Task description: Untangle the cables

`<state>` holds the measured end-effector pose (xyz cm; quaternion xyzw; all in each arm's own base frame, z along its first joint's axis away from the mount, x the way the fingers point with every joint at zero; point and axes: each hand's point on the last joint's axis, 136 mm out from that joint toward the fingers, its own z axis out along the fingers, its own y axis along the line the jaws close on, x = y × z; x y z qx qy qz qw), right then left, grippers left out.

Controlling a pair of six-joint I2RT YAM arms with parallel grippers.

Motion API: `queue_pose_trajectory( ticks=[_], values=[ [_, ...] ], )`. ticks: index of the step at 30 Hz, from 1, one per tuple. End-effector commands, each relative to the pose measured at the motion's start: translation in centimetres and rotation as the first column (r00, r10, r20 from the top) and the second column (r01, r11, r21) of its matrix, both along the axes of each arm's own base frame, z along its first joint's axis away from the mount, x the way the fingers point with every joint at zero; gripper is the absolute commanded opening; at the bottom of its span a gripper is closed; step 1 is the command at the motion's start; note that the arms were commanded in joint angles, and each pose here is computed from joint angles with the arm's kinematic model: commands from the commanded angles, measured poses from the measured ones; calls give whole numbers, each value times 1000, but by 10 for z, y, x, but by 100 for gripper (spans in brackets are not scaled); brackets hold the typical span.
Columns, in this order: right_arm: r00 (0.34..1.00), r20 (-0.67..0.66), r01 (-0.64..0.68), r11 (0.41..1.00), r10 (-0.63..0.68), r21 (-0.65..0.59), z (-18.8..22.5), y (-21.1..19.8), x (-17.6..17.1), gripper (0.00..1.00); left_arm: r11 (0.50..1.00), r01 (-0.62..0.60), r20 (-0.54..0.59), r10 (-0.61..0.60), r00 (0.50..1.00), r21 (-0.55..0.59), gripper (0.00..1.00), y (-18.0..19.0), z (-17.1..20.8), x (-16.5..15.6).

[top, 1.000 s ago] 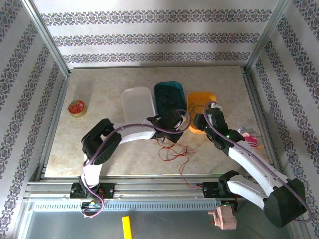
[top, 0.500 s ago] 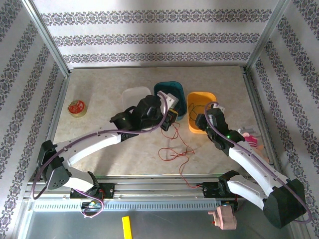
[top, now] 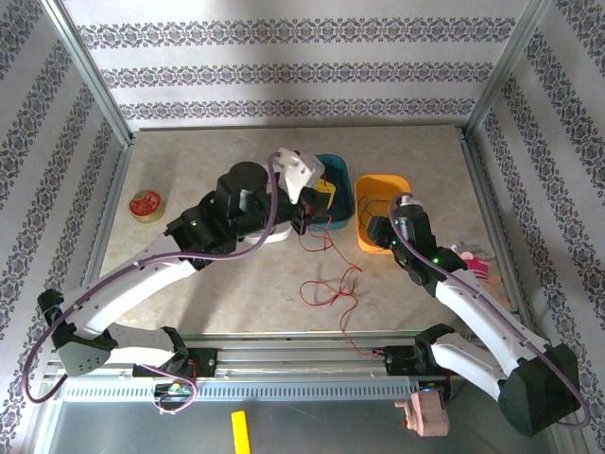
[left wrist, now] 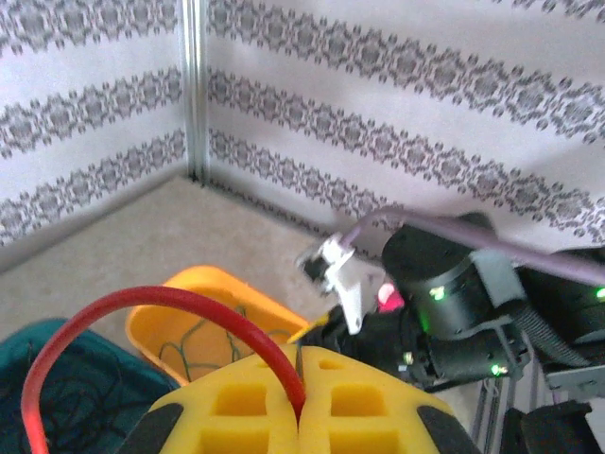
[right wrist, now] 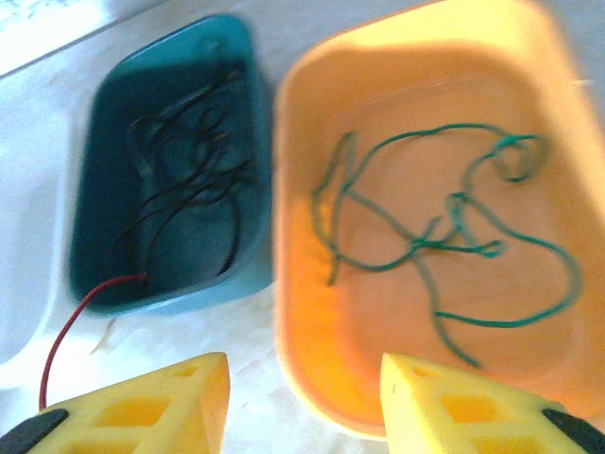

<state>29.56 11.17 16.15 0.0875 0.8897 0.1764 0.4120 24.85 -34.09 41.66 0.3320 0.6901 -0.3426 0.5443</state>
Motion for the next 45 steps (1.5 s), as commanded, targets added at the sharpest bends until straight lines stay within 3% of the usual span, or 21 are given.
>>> queue_pose_trajectory(
  ticks=[1,4,14,23,28,32,36,41,45],
  values=[
    [943,15,-334,942,334,42,0,55,-21,49,1000,2,68,-3,998,4,0,9,20,-4],
    [889,-25,-454,888,457,69,-13,79,-38,51,1000,11,81,-11,997,1,0,10,28,-6],
    [729,-200,-630,756,655,179,-56,126,-65,53,1000,-7,129,7,992,-2,0,12,42,-4],
    [870,-250,-426,903,425,56,-74,75,-49,51,996,-84,221,87,971,-23,0,26,66,4],
    [890,-18,-454,888,456,75,-20,80,-49,53,998,-68,207,67,976,1,0,21,57,5],
    [900,86,-432,900,427,51,10,74,-47,53,993,-114,195,110,974,8,0,23,45,13],
    [916,91,-394,919,391,16,14,66,-41,54,956,-293,147,286,947,24,0,49,31,53],
    [907,58,-420,907,418,28,9,75,-40,54,936,-351,-16,351,936,14,0,78,2,105],
    [909,48,-415,910,413,20,7,75,-40,54,890,-430,-105,447,888,149,0,96,-50,152]
  ],
)
